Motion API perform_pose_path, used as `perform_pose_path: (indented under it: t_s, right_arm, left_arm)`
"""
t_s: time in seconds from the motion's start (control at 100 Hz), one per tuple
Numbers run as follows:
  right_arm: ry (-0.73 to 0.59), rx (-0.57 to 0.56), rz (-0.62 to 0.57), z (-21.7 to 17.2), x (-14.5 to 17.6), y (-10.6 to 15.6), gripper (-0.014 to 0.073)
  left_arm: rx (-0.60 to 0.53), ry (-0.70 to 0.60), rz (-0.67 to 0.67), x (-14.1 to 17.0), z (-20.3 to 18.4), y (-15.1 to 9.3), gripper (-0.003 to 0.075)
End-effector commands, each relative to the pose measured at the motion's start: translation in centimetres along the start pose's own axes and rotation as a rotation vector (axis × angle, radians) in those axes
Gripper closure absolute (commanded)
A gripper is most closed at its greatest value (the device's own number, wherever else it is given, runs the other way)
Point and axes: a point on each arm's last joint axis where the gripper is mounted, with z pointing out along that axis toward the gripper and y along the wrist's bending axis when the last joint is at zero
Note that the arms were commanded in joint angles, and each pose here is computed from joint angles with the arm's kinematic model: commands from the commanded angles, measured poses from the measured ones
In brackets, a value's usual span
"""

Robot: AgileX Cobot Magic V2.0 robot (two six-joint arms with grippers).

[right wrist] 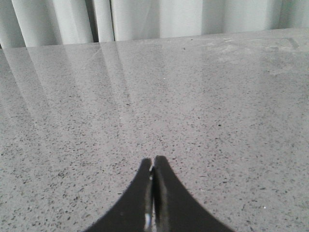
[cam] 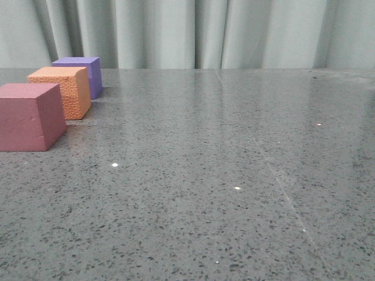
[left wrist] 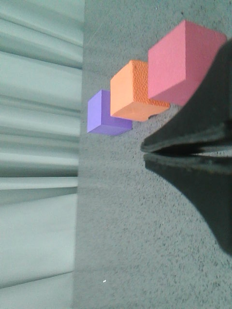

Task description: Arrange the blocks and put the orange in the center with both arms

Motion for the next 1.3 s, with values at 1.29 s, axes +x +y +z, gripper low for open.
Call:
perform_pose_path:
  t_s: [1.29]
  right_arm:
    - [-0.122, -0.016, -0.009, -0.3, -1.3, 0.2, 0.0662]
  left_arm:
    - [0.012, -0.164, 0.106, 6.0, -2.3, 0.3, 0.0739]
